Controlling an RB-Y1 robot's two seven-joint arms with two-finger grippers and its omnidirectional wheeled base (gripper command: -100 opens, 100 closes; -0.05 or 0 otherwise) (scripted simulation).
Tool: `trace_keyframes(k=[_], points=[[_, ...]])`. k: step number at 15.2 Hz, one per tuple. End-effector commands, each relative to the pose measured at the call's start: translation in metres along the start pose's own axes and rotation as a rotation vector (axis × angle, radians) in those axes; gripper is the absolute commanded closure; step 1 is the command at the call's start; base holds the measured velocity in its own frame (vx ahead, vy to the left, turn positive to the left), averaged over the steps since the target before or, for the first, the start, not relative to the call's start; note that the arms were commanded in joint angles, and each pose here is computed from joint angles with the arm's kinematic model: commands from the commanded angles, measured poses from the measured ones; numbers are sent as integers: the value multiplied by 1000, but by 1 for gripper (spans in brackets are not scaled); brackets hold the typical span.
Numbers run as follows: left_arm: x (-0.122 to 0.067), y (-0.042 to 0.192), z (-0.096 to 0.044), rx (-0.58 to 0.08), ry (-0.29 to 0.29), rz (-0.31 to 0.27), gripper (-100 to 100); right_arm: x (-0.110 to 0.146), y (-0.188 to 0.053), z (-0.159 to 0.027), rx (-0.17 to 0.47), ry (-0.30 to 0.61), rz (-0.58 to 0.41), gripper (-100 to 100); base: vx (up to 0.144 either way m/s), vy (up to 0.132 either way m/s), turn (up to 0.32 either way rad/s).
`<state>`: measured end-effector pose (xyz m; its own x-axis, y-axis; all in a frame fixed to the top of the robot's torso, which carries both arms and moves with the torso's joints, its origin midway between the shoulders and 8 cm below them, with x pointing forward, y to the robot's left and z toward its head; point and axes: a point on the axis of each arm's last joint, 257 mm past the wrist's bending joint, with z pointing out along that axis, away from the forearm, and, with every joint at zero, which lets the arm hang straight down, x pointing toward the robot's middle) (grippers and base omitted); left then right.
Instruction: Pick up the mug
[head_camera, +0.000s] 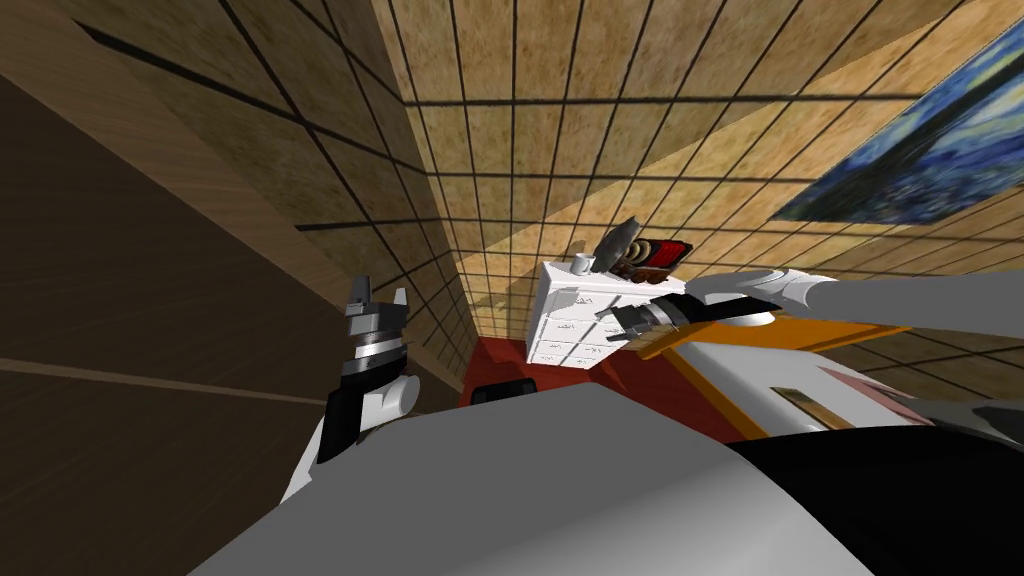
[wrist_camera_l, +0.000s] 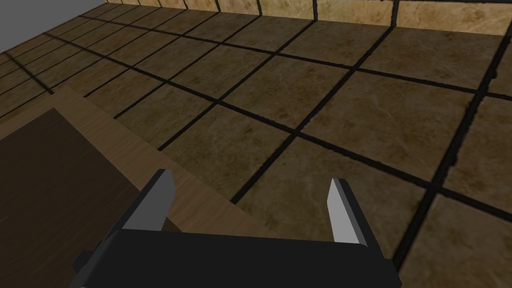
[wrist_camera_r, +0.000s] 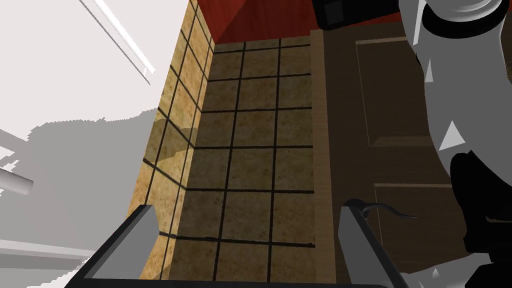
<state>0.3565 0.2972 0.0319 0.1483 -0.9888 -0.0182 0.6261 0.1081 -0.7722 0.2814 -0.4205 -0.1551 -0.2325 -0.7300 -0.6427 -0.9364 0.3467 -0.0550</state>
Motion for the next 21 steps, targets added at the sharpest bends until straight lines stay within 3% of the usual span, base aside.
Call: trace_keyframes(k=[1, 3, 4, 7, 8, 11, 12, 15, 16, 19, 21], points=[[0, 0, 0, 0, 0, 0, 0, 8, -8, -21, 12, 65, -34, -100, 27, -5, 140], [0, 0, 0, 0, 0, 0, 0, 8, -11, -31, 17, 99, -45, -100, 19, -6, 34], [0, 0, 0, 0, 0, 0, 0, 16, -15, -51, 28, 153, -77, -100, 27, -1, 120], [0, 0, 0, 0, 0, 0, 0, 15, -20, -66, 36, 202, -92, -100, 30, -7, 74], [0, 0, 0, 0, 0, 0, 0, 21, -22, -82, 44, 244, -118, -100, 46, -1, 138], [0, 0, 0, 0, 0, 0, 0, 18, -27, -101, 54, 301, -135, -100, 44, -6, 72], [0, 0, 0, 0, 0, 0, 0, 23, -29, -119, 62, 345, -159, -100, 53, -13, 159], [0, 0, 0, 0, 0, 0, 0, 18, -33, -135, 71, 395, -174, -100, 58, -12, 75], [0, 0, 0, 0, 0, 0, 0, 21, -33, -153, 77, 438, -196, -100, 64, -12, 121], [0, 0, 0, 0, 0, 0, 0, 16, -36, -167, 85, 482, -208, -100, 69, -14, 89], [0, 0, 0, 0, 0, 0, 0, 15, -36, -190, 91, 542, -232, -100, 80, -12, 171]])
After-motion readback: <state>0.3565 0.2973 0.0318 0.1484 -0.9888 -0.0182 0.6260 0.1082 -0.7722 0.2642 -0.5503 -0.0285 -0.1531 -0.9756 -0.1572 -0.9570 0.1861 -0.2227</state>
